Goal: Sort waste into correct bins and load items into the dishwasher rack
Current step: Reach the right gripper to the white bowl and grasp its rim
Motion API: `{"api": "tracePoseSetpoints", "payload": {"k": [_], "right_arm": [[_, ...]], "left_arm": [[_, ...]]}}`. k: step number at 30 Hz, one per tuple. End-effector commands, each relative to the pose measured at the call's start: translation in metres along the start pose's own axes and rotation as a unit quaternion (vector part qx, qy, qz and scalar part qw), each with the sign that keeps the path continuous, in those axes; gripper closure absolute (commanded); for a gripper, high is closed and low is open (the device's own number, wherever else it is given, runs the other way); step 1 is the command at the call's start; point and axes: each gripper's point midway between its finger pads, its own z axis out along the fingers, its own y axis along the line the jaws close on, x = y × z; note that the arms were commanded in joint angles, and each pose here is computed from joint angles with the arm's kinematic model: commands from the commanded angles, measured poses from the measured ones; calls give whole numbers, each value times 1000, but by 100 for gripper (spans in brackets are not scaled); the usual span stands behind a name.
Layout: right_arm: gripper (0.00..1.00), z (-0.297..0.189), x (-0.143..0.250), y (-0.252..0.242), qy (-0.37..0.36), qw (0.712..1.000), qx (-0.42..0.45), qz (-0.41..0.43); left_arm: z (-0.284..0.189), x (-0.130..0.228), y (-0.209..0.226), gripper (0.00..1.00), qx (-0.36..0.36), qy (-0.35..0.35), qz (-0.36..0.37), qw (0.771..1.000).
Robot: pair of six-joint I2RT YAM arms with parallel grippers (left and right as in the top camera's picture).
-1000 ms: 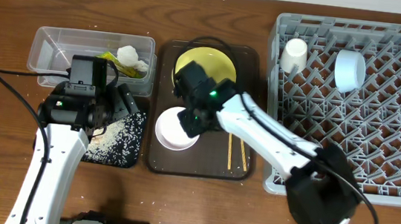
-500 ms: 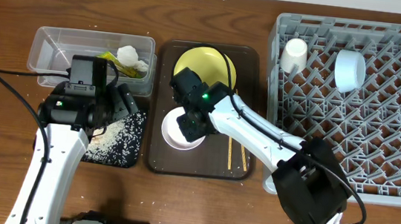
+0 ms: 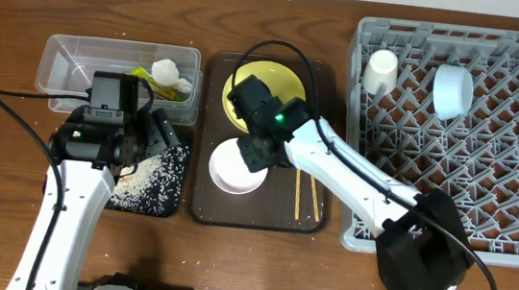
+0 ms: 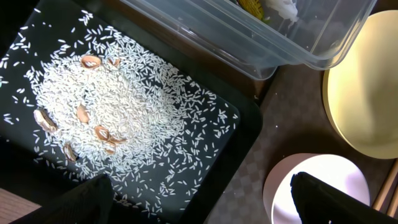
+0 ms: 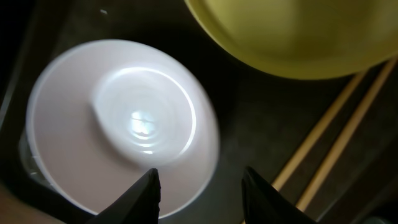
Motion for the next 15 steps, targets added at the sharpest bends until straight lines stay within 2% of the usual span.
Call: {"api": "tracePoseSetpoints", "payload": {"k": [1,7,11,13,15], "right_arm": [[59,13,13,-8,18,1000,16,18],[60,32,29,-10,32,999,15,31],[66,36,32,5,36,998,-28,31],[79,35,29,12,31,998,-42,29],[97,35,27,13,27,998,-42,28]], "left_arm": [[-2,-4,1,6,-3,-5,-2,1000],[-2,-4,1,6,-3,-5,-2,1000],[-2,-4,1,6,-3,-5,-2,1000],[-2,-4,1,6,-3,-5,-2,1000],[-2,-4,1,6,-3,-5,-2,1000]]}}
